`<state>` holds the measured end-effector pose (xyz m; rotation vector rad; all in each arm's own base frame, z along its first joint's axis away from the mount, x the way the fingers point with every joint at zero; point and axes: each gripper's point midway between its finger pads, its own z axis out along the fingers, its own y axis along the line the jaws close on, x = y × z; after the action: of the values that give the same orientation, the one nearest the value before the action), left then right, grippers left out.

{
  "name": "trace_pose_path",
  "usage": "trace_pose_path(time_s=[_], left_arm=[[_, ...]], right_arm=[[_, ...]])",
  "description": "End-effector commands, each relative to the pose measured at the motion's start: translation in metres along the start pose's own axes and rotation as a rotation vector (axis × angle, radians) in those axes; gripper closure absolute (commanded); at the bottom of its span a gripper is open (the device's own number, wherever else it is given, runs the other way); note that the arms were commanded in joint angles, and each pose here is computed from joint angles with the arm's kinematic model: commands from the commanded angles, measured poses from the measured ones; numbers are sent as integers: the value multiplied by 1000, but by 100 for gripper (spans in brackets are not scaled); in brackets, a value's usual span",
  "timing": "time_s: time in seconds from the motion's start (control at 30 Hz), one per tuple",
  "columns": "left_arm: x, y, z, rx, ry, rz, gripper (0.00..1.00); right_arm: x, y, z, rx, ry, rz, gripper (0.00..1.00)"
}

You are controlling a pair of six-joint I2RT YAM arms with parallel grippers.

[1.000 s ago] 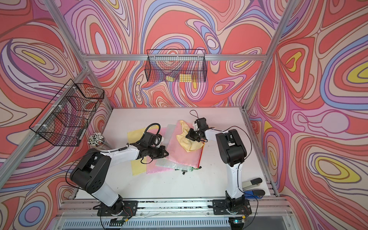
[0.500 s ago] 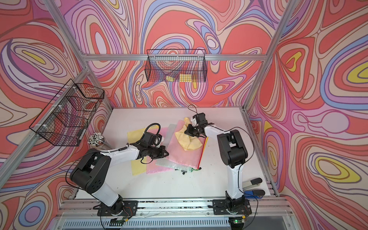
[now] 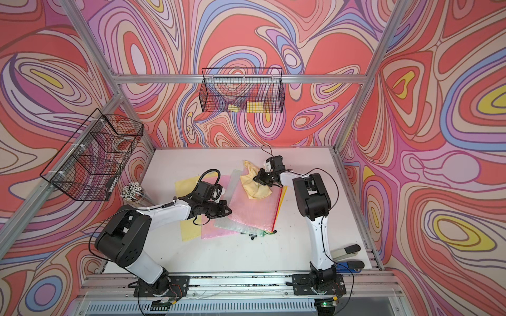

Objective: Wipe the document bag
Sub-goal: Wipe the dirt from the document bag.

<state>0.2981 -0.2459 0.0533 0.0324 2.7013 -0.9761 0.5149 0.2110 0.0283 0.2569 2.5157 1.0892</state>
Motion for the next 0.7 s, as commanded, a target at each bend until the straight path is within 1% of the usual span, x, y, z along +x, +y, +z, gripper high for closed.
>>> trace_pose_path(time_s=[0.0,0.07,0.13,0.2,0.27,0.37,0.47,0.53,0.6,0.63,0.67], left_arm=[[8,4,-4,-25,12,2,100],[8,4,-3,-24,13,0,100],[8,5,-3,-23,14,-1,100],[8,4,-2,-19,13,-2,100],[7,4,-2,-17,12,-3,100],[6,3,-1,-15,14,-6,100],[6,3,-1,-19,12,-12,100],[5,4,-1,-21,8,-14,100],[5,5,0,-25,9,-17,100],[5,5,0,-24,12,-16,100],[5,5,0,-26,13,-16,100]], right_arm=[[-16,-59,-37,118,-59,79,100],[-24,-80,-62,138,-93,121,100],[-29,-92,-82,159,-118,145,100],[-29,-88,-94,166,-124,127,100],[-24,-69,-95,123,-117,111,100],[-4,-19,-80,47,-77,54,100],[31,36,-50,15,-13,-44,100],[55,67,-30,-33,31,-68,100],[77,82,-13,-78,70,-64,100],[84,81,-7,-83,83,-60,100],[88,72,-3,-67,87,-42,100]])
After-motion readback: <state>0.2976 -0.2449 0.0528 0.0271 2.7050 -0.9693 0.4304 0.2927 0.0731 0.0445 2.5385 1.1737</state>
